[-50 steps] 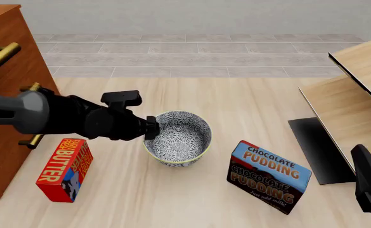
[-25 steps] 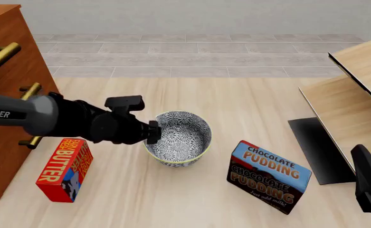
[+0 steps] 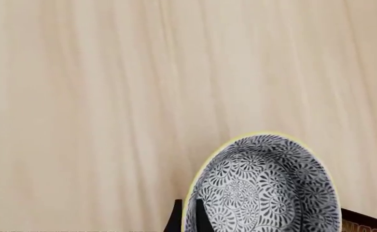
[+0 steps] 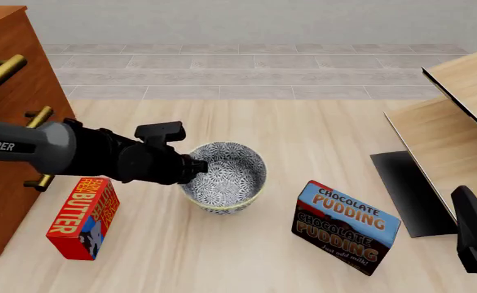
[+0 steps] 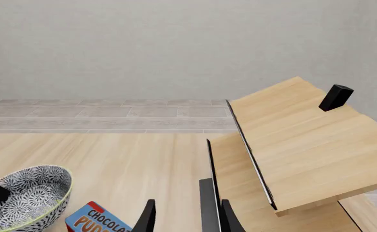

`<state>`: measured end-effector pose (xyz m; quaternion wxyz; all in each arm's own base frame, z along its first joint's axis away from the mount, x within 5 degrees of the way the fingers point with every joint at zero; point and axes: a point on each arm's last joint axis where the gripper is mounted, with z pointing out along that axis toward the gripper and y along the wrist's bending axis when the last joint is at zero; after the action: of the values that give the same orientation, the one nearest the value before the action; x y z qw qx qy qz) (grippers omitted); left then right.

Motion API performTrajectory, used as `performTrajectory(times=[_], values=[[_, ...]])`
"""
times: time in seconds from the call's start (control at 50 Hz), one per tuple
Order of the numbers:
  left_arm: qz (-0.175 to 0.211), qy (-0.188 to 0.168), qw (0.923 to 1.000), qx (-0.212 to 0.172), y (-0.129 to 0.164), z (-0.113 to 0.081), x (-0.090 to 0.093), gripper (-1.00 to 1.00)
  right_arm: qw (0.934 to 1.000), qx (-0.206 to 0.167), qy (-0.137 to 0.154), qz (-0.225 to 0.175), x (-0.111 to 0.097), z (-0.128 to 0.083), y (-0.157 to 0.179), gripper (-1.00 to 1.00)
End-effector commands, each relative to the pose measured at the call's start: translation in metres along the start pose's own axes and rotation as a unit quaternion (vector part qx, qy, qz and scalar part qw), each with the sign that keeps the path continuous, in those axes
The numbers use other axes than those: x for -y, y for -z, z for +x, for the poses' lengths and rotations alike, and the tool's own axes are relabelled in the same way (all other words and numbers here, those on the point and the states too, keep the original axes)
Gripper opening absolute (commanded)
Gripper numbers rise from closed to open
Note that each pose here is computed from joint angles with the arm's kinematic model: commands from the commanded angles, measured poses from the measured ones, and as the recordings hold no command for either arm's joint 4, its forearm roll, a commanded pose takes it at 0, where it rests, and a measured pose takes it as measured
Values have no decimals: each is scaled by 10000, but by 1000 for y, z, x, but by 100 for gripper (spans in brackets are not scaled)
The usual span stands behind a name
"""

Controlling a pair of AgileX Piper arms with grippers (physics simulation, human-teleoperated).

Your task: Close the top drawer of the cabinet and put the bowl on top of it.

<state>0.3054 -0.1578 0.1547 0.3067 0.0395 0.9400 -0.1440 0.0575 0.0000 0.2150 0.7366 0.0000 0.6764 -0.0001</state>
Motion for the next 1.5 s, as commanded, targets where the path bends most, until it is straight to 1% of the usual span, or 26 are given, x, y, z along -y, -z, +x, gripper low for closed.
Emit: performTrajectory(times=[0.02, 0.12, 0.3, 0.48, 0.52, 0.56, 0.58, 0.72, 0.74, 0.76, 0.82, 0.86, 0.94, 1.0, 1.02, 1.26, 1.44, 1.48, 1.5], values=[[-55, -174, 9998, 31, 8, -4, -4, -100, 10000, 2, 0, 0, 0, 0, 0, 100], [-25, -179, 9998, 80, 18, -7, -2, -100, 10000, 2, 1, 0, 0, 0, 0, 100], [77, -147, 9996, 235, 47, -12, 5, -100, 10000, 2, 1, 0, 0, 0, 0, 100], [122, -125, 9992, 359, 72, -17, 6, -100, 10000, 3, -1, 0, 0, 0, 0, 100], [144, -101, 9991, 382, 78, -18, 8, -100, 10000, 3, 0, -1, 0, 0, 0, 100], [205, 3, 9991, 378, 83, -17, 13, -100, 10000, 3, 1, -1, 0, 0, 0, 100], [207, -9, 9991, 378, 85, -18, 13, -100, 10000, 3, 0, 0, 0, 0, 0, 100], [204, -19, 9988, 449, 97, -20, 11, -100, 10000, 4, 1, 0, 0, 0, 0, 100], [212, -13, 9986, 481, 104, -22, 12, -100, 10000, 3, 0, 0, 0, 0, 0, 100], [212, -13, 9986, 480, 104, -22, 12, -100, 10000, 3, 0, 0, 0, 0, 0, 100], [241, 30, 9982, 555, 119, -26, 13, -100, 10000, 2, 1, -1, 0, 0, 0, 100], [243, 35, 9981, 563, 122, -27, 13, -100, 10000, 3, 1, 0, 0, 0, 0, 100], [253, 59, 9976, 641, 138, -32, 13, -100, 10000, 3, 1, 1, 0, 0, 0, 100], [281, 112, 9974, 652, 145, -33, 15, -100, 10000, 3, 1, 1, 0, 0, 0, 100], [317, 205, 9973, 635, 151, -32, 17, -100, 10000, 2, 0, 0, 0, 0, 0, 100], [278, 282, 9958, 823, 186, -40, 12, -100, 10000, 2, -1, 1, 0, 0, 0, 100], [312, 354, 9947, 914, 211, -40, 11, -100, 10000, 2, 1, -1, 0, 0, 0, 100], [314, 356, 9947, 910, 212, -40, 12, -100, 10000, 2, 0, 0, 0, 0, 0, 100], [318, 365, 9943, 952, 218, -40, 11, -100, 10000, 3, 2, 0, 0, 0, 0, 100]])
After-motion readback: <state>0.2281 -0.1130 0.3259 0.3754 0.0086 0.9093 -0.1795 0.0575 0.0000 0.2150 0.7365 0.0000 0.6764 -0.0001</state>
